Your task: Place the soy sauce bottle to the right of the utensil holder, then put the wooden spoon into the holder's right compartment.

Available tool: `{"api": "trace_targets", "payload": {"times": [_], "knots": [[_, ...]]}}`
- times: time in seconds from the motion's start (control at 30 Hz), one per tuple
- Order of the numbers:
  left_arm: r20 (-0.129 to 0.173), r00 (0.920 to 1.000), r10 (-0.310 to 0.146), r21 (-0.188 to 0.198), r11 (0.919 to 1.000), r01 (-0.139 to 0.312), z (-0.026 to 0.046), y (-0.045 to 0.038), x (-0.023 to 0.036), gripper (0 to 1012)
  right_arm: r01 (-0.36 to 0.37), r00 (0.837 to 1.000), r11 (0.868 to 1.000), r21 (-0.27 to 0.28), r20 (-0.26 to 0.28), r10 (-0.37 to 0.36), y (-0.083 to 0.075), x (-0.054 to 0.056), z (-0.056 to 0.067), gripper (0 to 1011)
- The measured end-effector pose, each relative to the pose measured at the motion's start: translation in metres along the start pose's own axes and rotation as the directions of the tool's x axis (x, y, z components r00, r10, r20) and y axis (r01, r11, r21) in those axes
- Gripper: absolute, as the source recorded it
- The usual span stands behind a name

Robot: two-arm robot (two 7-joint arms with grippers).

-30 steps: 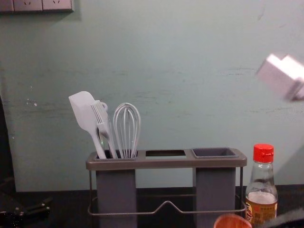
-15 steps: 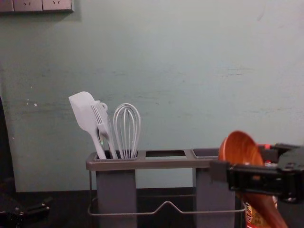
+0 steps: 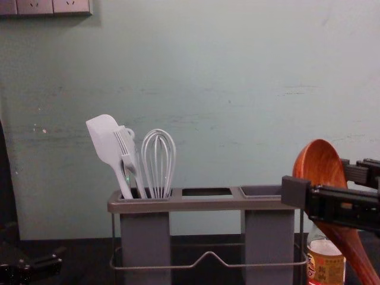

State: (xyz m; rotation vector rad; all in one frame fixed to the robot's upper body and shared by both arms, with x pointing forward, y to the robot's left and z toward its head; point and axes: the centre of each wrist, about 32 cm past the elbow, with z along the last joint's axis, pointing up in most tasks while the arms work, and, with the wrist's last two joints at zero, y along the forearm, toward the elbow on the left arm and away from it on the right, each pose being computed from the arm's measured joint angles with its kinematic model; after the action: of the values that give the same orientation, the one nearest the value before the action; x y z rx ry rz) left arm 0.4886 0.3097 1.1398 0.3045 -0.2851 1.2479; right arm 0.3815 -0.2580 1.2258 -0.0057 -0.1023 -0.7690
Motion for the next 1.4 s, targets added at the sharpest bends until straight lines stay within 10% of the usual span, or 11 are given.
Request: {"api": "trace_targets", "payload": {"times": [0.97, 1.4], "knots": [[0.000, 1.0000, 0.000, 0.000, 1.0000, 0.000, 0.0000, 0.0000, 0.0000, 1012, -0.004, 1.000, 1.000, 0.002, 0.004, 0.004, 0.003, 0.000, 0.001, 840], [0.000, 1.0000, 0.000, 0.000, 1.0000, 0.000, 0.0000, 0.0000, 0.0000, 1012, -0.004, 0.997, 0.999, 0.033, 0.073, 0.001, 0.028, 0.027, 0.021, 840]]}}
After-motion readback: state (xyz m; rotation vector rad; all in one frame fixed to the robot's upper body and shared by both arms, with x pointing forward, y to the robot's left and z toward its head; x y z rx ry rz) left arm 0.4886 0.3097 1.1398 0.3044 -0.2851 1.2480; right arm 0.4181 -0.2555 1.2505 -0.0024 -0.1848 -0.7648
